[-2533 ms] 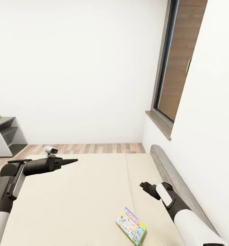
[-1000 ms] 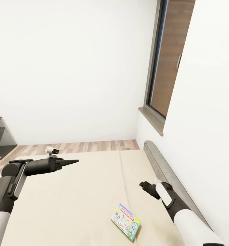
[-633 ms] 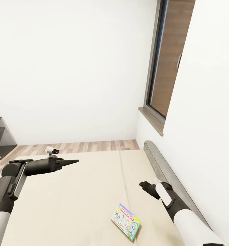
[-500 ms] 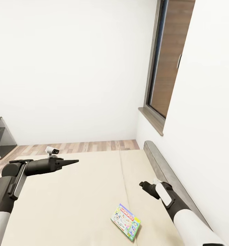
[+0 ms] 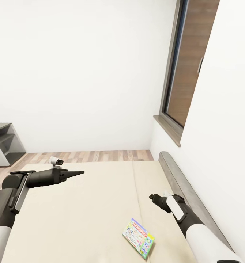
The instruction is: Put all the toys in the child's room - the three board games (two on the bed and one on the table), the two jigsaw puzzles on the table, and the tennis ball on the table - inside the toy box on the table in the child's room.
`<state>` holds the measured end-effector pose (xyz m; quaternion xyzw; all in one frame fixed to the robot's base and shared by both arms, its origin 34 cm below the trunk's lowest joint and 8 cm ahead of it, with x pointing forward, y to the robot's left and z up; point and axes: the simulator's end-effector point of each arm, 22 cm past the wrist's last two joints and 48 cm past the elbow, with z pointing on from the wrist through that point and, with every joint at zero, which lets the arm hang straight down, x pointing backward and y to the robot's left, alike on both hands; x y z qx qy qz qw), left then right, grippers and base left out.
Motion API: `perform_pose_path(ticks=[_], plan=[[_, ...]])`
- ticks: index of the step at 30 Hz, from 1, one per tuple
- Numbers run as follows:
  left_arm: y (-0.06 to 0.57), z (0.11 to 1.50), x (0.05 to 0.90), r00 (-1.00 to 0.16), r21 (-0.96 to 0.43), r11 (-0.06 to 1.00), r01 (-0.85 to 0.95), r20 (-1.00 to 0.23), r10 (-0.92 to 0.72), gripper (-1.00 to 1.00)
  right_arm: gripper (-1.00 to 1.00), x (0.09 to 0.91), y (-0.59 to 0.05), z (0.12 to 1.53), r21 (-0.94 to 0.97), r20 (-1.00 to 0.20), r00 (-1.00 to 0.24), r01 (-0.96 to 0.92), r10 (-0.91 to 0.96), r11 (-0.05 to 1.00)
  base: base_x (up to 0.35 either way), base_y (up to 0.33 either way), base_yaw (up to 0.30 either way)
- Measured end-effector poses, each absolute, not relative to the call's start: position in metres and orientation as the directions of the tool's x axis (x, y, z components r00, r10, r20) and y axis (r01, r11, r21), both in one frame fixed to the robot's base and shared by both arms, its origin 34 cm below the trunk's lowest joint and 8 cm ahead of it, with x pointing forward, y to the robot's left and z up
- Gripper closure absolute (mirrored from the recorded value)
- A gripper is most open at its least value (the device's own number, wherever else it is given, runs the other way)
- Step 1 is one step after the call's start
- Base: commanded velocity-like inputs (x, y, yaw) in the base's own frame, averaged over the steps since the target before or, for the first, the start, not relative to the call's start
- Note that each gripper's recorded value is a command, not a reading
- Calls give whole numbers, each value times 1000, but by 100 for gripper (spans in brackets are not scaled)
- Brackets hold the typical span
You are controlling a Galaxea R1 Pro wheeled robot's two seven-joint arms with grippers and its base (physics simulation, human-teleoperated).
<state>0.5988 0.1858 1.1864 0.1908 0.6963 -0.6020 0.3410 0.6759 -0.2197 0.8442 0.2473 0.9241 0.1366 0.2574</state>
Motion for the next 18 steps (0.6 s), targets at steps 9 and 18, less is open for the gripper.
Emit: perform_pose_path(ticks=[9, 18], plan=[[186, 1186, 599, -695, -708, 202, 676, -705, -145, -100, -100, 676, -220, 844, 379, -408, -745, 387, 527, 841, 0, 0, 9], [187, 1184, 601, -694, -707, 219, 672, -705, -145, -100, -100, 676, -220, 844, 380, -409, -745, 387, 528, 840, 0, 0, 1]])
